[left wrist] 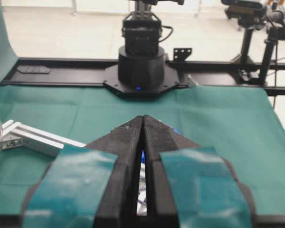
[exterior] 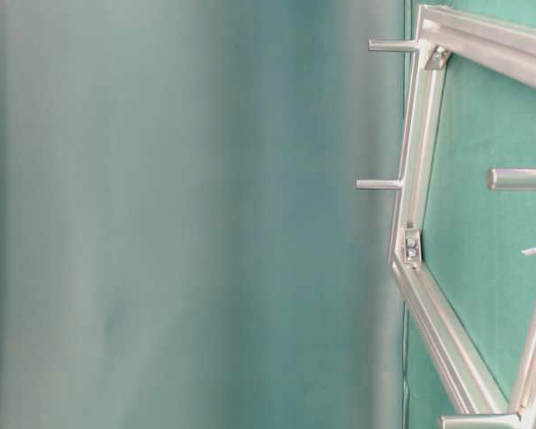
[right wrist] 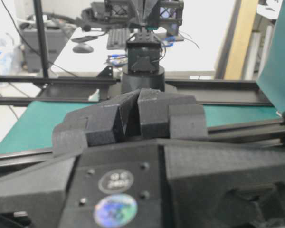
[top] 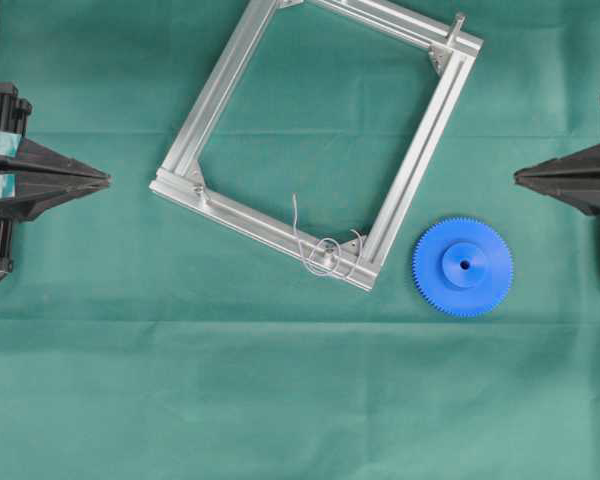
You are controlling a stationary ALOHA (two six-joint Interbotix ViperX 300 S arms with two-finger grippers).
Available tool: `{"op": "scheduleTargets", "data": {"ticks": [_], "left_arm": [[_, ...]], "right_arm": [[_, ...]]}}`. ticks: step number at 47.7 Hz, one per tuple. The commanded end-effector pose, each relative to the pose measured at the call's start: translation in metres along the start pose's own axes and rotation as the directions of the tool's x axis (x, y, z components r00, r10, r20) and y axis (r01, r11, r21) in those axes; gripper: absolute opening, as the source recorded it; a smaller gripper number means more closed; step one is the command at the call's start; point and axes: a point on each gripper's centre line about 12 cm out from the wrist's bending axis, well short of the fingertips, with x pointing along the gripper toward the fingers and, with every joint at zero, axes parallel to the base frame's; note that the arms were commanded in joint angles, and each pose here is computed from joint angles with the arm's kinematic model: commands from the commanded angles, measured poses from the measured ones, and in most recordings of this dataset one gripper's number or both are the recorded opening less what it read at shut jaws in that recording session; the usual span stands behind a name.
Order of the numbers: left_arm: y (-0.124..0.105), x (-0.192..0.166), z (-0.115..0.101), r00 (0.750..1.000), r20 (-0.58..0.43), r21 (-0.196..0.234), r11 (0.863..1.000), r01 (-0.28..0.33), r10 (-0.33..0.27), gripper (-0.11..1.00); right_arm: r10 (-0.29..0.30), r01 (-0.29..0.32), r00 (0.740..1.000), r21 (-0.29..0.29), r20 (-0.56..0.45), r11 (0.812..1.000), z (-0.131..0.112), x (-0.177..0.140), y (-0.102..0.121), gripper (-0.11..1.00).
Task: Find the location of the shaft and insert the gear.
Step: 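Open the right gripper and move it toward the blue gear hub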
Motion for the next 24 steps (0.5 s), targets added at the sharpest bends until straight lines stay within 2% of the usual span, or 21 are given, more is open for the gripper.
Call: {"op": "scheduleTargets", "data": {"ticks": [1,3,6,12,19,24], "left_arm": [[0.008,0.004,0.007,0.999,-0.021,0.011,0.999,-0.04,0.04,0.01],[0.011,0.004,0.005,0.998,-0.041,0.013,0.998,-0.054,0.054,0.03],[0.012,0.004,0.002,0.996,-0.064,0.011,0.998,-0.062,0.062,0.05],[0.012,0.004,0.003,0.996,-0.064,0.011,0.998,-0.062,0.062,0.01],[0.012,0.005,0.001,0.995,-0.082,0.009,0.998,-0.062,0.062,0.01],[0.012,0.005,-0.001,0.993,-0.102,0.011,0.998,-0.061,0.062,0.01]], "right_arm": [[-0.012,0.012,1.0,0.002,-0.002,1.0,0.001,0.002,-0.002,-0.01],[-0.017,0.017,0.999,0.0,-0.044,1.0,-0.003,0.003,-0.003,0.03],[-0.024,0.024,0.992,-0.001,-0.125,1.0,-0.009,0.005,-0.005,0.14],[-0.025,0.033,0.965,0.026,-0.261,0.999,-0.016,0.007,-0.005,0.16],[-0.024,0.045,0.942,0.054,-0.335,0.998,-0.016,0.006,-0.005,0.19],[-0.023,0.048,0.922,0.055,-0.386,0.997,-0.019,0.004,-0.005,0.27]]}}
